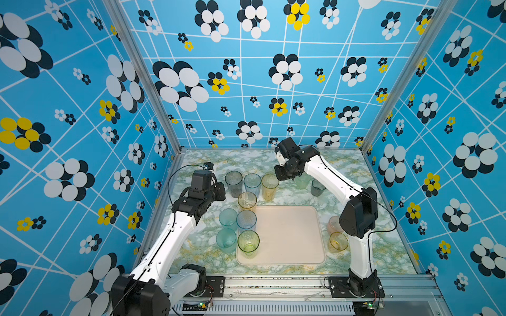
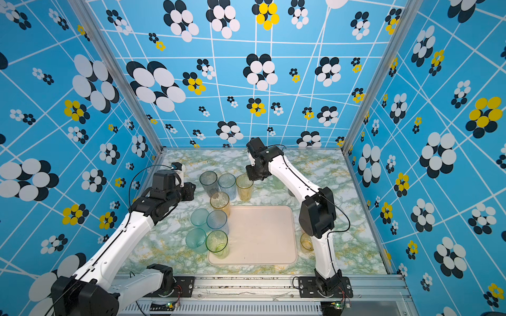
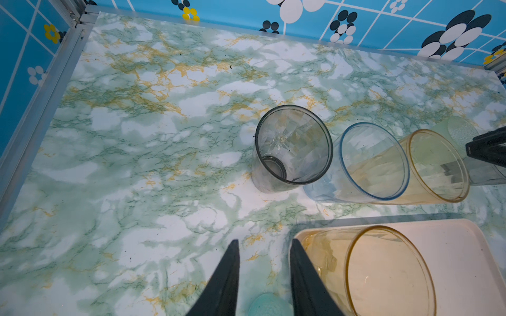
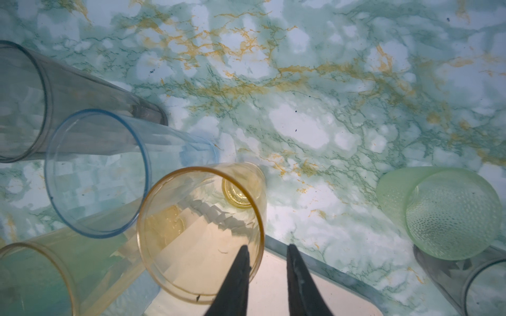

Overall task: Place the glasses into the tray
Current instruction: Pick up the glass from the top-center of the table.

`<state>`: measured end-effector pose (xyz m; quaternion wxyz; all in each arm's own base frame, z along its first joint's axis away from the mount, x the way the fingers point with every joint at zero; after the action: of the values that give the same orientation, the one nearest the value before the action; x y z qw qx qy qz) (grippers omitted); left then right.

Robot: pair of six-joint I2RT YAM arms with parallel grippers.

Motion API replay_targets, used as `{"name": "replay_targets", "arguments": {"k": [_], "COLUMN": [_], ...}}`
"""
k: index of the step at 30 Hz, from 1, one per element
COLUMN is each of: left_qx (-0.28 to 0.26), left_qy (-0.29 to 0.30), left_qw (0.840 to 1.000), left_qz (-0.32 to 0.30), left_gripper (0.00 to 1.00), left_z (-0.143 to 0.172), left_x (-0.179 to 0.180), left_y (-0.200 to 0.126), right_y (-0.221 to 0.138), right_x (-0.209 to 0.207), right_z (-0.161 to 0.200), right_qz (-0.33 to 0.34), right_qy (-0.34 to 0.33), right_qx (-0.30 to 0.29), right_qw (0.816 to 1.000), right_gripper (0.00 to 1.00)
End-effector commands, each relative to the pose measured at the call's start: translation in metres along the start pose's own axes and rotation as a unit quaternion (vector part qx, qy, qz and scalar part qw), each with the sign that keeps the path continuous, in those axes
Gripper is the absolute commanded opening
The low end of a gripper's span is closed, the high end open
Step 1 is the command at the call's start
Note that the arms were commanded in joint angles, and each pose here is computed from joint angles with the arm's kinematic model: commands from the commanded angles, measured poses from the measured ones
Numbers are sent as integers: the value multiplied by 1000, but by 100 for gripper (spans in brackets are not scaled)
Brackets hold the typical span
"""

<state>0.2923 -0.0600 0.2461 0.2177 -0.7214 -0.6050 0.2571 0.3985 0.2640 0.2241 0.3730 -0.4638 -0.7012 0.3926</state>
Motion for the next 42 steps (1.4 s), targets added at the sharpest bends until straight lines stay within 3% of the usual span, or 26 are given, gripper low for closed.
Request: {"name": "replay_targets", "arguments": {"k": [1,21,34,42], "left_qx": [1,6,11,14], "left_qy": [5,4,3,1], "left_qw": [1000,1000,1000,1000], "left_qz": [4,4,4,5], "left_gripper": [33,32,32,32], "left_z": [2,4,7,9], "left_x": [2,4,7,7], "left_y": [3,5,7,8], "right_y": [8,19,18,-3], "right_x": [-2,1,-1,-8], "right_z": [3,4,6,5], "right_qz": [-2,-12,-10,19], "right_qy": [0,0,-2,-2], "right_qx": [22,37,43,6], "right_qw": [1000,999,999,1000], "right_gripper": [26,20,9,7]}}
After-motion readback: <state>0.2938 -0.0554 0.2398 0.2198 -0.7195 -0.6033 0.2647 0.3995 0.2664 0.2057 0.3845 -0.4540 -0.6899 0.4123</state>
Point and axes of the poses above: each gripper's point midway between its finger pads, its own y axis out along the fingers, its own x axis along the line the jaws close on, z = x × y, the point moved 6 cm from there along -y, back along the fingers, and after that the axes turned 7 degrees about y, right-handed, at the moved point
